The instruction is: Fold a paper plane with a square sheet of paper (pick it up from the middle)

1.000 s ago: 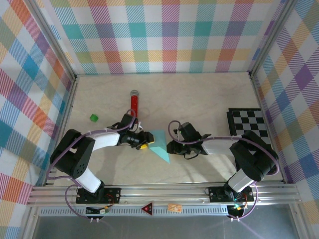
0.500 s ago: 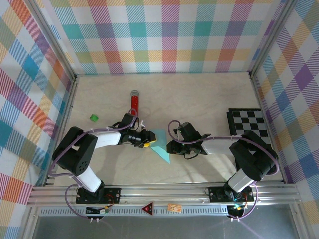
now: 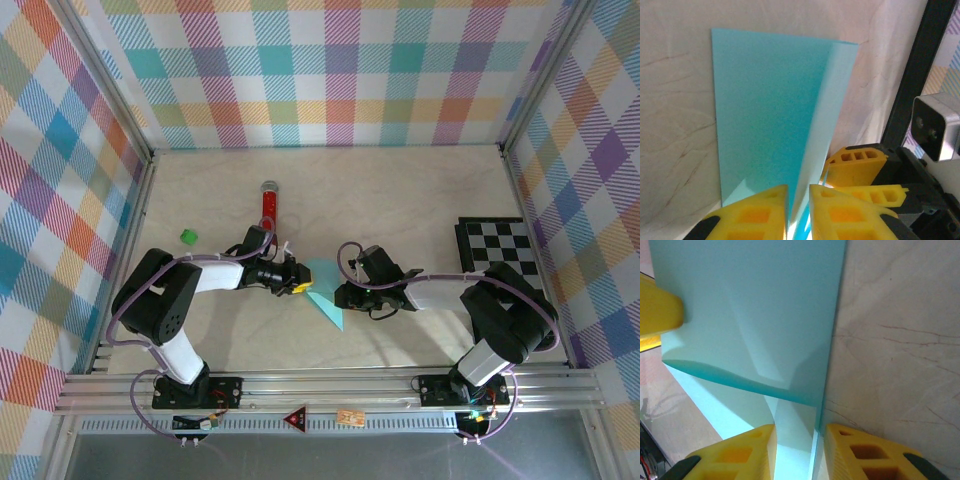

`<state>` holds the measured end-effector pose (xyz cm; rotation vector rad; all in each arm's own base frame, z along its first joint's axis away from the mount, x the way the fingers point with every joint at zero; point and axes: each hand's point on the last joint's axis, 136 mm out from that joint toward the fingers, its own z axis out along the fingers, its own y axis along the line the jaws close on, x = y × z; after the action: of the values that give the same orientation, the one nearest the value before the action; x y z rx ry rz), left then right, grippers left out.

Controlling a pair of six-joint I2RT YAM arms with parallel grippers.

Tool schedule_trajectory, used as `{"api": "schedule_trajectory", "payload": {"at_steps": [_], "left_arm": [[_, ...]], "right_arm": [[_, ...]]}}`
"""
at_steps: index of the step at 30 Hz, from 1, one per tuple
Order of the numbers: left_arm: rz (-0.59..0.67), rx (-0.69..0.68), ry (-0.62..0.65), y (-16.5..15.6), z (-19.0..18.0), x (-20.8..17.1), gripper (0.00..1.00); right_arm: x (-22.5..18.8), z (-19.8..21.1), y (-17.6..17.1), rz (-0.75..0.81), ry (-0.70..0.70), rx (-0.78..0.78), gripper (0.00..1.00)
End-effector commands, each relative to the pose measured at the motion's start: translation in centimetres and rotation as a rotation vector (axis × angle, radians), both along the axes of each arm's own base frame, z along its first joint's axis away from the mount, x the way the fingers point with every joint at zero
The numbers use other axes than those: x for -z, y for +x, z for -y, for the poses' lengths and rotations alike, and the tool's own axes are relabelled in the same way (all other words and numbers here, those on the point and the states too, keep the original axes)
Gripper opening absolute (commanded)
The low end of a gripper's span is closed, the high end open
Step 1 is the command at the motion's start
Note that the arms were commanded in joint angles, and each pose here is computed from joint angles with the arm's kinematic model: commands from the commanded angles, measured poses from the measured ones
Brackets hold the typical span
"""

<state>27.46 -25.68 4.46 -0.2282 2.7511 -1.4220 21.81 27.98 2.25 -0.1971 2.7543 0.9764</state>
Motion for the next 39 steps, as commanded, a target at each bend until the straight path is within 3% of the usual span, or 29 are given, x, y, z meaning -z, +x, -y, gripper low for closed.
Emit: {"api": "schedule_trajectory", "payload": {"at_steps": [1, 13, 30, 36, 39], "left_arm": [[0.028, -0.019, -0.017, 0.7, -0.3, -0.8, 0.17], [0.059, -0.205, -0.037, 1.5, -1.6, -0.7, 0.08], [0.104, -0.258, 0.04, 0.5, -1.7, -0.7, 0.07], [0.113, -0.256, 0.026, 0.4, -1.5, -0.9, 0.14], [0.121, -0.22, 0.005, 0.6, -0.8, -1.5, 0.19]], "right_arm": [[0.7, 1.0, 0.3, -0.002, -0.047, 0.042, 0.35], [-1.4, 3.3, 1.4, 0.097, -0.135, 0.112, 0.42], [-5.6, 8.6, 2.4, 0.291, -0.227, 0.303, 0.68], [-5.8, 9.7, 2.5, 0.267, -0.217, 0.421, 0.99], [-5.4, 11.3, 2.4, 0.241, -0.23, 0.535, 0.99]]}}
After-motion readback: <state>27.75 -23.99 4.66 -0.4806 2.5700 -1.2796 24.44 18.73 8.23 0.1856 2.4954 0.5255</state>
